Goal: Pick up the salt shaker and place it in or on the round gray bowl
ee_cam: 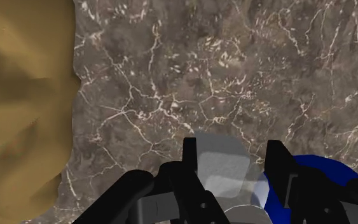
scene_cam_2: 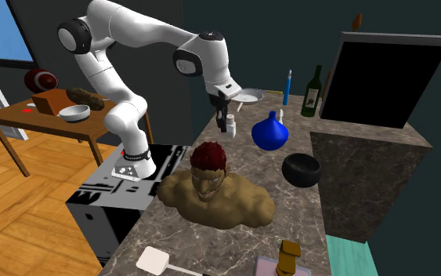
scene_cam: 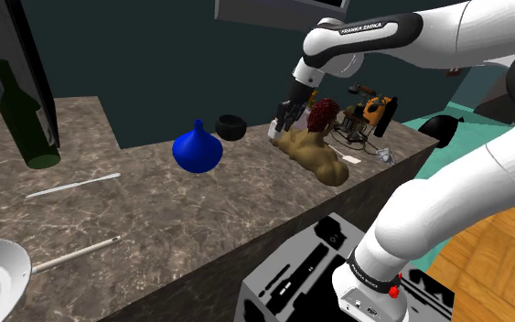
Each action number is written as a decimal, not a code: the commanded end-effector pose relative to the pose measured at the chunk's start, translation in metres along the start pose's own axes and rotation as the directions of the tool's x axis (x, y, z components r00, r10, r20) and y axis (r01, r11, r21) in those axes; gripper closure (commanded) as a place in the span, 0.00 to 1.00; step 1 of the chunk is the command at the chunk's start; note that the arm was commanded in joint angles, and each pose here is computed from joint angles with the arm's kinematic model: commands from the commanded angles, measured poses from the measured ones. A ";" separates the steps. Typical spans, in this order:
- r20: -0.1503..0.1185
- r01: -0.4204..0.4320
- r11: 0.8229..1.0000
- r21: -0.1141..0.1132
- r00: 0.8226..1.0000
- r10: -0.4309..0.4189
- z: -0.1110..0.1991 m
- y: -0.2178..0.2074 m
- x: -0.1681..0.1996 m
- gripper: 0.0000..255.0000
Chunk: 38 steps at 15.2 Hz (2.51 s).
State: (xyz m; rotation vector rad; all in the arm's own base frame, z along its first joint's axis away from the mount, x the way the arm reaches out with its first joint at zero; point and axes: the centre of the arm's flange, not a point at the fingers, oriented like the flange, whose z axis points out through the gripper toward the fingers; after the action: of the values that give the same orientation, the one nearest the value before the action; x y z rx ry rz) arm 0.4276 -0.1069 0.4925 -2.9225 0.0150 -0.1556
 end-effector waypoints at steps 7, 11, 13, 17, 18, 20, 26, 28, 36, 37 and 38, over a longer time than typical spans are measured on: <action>0.000 0.000 1.000 0.000 1.000 0.000 -0.005 0.012 0.079 1.00; 0.000 0.000 1.000 0.000 1.000 0.000 -0.003 0.021 0.130 1.00; 0.000 0.000 1.000 0.000 1.000 0.000 -0.002 0.026 0.156 1.00; 0.000 0.000 1.000 0.000 1.000 0.000 0.000 0.035 0.208 1.00; 0.000 0.000 1.000 0.000 1.000 0.000 0.001 0.037 0.221 1.00; 0.000 0.000 1.000 0.000 1.000 0.000 0.002 0.042 0.247 1.00; 0.000 0.000 1.000 0.000 1.000 0.000 0.014 0.053 0.296 1.00; 0.000 0.000 1.000 0.000 1.000 0.000 0.024 0.055 0.295 1.00; 0.000 0.000 1.000 0.000 1.000 0.000 0.065 0.064 0.291 1.00; 0.000 0.000 1.000 0.000 1.000 0.000 0.071 0.065 0.290 1.00; 0.000 0.000 1.000 0.000 1.000 0.000 0.076 0.066 0.290 1.00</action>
State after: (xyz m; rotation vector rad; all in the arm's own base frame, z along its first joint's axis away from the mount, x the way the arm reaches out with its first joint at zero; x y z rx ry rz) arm 0.7237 -0.1629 0.4402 -2.9222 0.0150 -0.1539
